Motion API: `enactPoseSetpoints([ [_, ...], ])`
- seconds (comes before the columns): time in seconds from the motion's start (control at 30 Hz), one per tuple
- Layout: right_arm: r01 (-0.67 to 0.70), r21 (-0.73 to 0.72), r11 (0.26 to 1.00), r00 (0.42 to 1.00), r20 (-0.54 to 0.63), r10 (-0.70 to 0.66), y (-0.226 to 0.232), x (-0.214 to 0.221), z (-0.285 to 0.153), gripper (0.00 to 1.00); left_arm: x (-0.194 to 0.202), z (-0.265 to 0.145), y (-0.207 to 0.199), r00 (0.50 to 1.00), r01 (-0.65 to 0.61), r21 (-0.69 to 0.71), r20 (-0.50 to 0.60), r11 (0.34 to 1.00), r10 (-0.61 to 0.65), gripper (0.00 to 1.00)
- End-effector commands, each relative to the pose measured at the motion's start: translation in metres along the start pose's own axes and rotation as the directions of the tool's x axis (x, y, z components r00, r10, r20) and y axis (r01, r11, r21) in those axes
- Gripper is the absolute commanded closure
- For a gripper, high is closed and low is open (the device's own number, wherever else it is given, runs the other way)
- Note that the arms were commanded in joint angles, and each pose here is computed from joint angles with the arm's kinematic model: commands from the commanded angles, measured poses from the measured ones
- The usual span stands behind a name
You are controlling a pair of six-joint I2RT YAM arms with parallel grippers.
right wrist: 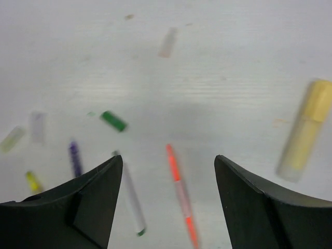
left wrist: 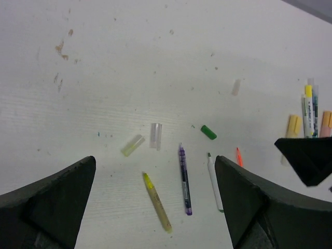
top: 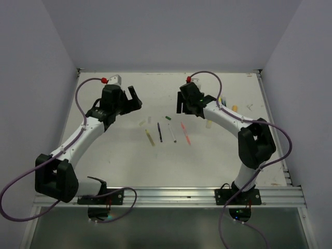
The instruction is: Open the pen caps
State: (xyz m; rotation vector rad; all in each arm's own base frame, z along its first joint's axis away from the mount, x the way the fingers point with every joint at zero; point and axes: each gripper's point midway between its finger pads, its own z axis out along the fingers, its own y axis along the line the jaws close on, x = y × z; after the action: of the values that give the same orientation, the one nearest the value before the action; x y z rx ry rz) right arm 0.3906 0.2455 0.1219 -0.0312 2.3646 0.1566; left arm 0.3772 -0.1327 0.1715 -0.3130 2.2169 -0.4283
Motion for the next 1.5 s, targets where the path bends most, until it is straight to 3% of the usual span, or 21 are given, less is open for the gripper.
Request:
enactPoseSetpoints([
  [0.0, -0.066, 0.202, 0.977, 0.997, -0.023, 0.072, -0.078, 0.000, 0.003, 0.25, -0.023, -0.024, 0.003, 0.992, -0.059, -0.002, 0.111, 0.998, 0.059, 0.00],
  [0.17, -0.180, 0.325, 0.929, 0.973, -0.078, 0.215, -0.145, 0.010, 0.027, 0.27, -0.028, -0.044, 0.005, 0.981, -0.113, 0.014, 0.163, 0.994, 0.109, 0.00],
  [0.3, -0.215, 0.347, 0.913, 0.953, -0.131, 0.274, -0.166, 0.021, 0.041, 0.31, -0.024, -0.052, 0.005, 0.977, -0.129, 0.030, 0.176, 0.991, 0.122, 0.00],
  [0.7, -0.239, 0.298, 0.924, 0.918, -0.241, 0.315, -0.168, 0.058, 0.074, 0.48, -0.013, -0.063, -0.002, 0.976, -0.147, 0.107, 0.177, 0.983, 0.127, 0.00],
  [0.9, -0.197, 0.228, 0.954, 0.939, -0.235, 0.250, -0.163, 0.058, 0.071, 0.79, -0.007, -0.062, -0.023, 0.979, -0.163, 0.226, 0.159, 0.960, 0.129, 0.00],
  [0.93, -0.179, 0.205, 0.962, 0.947, -0.231, 0.225, -0.160, 0.057, 0.071, 0.86, -0.004, -0.062, -0.030, 0.981, -0.164, 0.264, 0.145, 0.951, 0.129, 0.00],
  [1.07, -0.107, 0.121, 0.987, 0.978, -0.166, 0.127, -0.139, 0.034, 0.056, 0.99, -0.003, -0.054, -0.049, 0.987, -0.143, 0.354, 0.116, 0.924, 0.109, 0.00],
  [1.3, 0.089, -0.126, 0.988, 0.996, 0.040, -0.085, -0.051, -0.011, 0.001, 1.00, -0.005, -0.042, -0.079, 0.996, -0.084, 0.471, 0.058, 0.878, 0.064, 0.01],
  [1.47, 0.211, -0.331, 0.920, 0.973, 0.163, -0.164, 0.031, -0.015, -0.045, 1.00, -0.013, -0.036, -0.105, 0.996, -0.082, 0.530, 0.066, 0.844, 0.056, 0.03],
])
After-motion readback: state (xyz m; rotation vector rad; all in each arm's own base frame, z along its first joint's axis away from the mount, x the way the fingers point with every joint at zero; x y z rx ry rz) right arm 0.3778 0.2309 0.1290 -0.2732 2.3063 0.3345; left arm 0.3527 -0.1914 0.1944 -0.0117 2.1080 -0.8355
